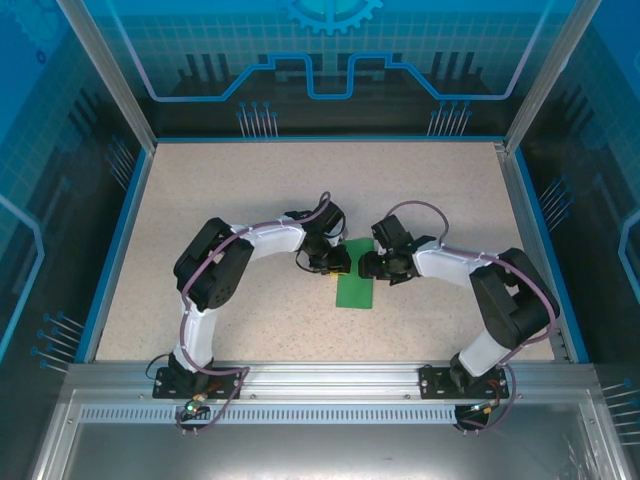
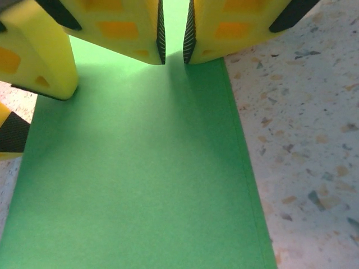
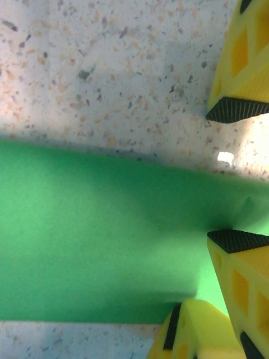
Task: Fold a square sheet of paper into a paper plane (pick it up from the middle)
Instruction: Hold the square sheet of paper at the center of the table, then fold the square sheet of paper in half at the center of the table.
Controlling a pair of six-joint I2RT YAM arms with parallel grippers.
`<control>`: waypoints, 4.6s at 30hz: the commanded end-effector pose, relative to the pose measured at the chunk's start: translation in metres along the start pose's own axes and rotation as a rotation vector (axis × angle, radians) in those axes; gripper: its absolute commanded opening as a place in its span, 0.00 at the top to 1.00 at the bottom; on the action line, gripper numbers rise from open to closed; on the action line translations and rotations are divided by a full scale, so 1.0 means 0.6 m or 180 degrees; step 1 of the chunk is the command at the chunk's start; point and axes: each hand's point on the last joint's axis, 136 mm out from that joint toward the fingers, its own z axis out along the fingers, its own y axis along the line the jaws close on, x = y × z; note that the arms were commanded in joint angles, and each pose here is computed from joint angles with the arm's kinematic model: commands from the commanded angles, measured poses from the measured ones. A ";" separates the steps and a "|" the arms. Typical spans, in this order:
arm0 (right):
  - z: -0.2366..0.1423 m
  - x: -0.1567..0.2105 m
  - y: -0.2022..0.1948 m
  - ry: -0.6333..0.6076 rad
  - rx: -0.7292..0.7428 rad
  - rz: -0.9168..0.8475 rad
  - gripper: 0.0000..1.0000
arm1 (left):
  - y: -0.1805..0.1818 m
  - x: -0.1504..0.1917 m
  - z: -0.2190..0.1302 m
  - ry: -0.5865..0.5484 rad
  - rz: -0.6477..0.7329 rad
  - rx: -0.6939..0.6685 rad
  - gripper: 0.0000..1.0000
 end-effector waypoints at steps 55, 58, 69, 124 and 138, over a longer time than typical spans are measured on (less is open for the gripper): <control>-0.012 -0.032 0.043 -0.0192 -0.1452 0.0494 0.87 | 0.076 0.039 0.045 0.0336 -0.0035 -0.0517 0.79; -0.003 -0.039 0.041 -0.0197 -0.1462 0.0522 0.87 | 0.077 0.040 0.044 0.0343 -0.0029 -0.0527 0.79; 0.034 -0.032 0.007 -0.0059 -0.1207 0.0521 0.87 | 0.085 0.045 0.046 0.0360 -0.0023 -0.0573 0.79; 0.039 -0.162 -0.048 -0.0315 -0.0854 0.0401 0.86 | 0.098 0.054 0.051 0.0432 0.0002 -0.0634 0.80; -0.029 -0.089 0.010 -0.0261 -0.1154 0.0281 0.86 | 0.091 0.051 0.056 0.0454 -0.0006 -0.0575 0.79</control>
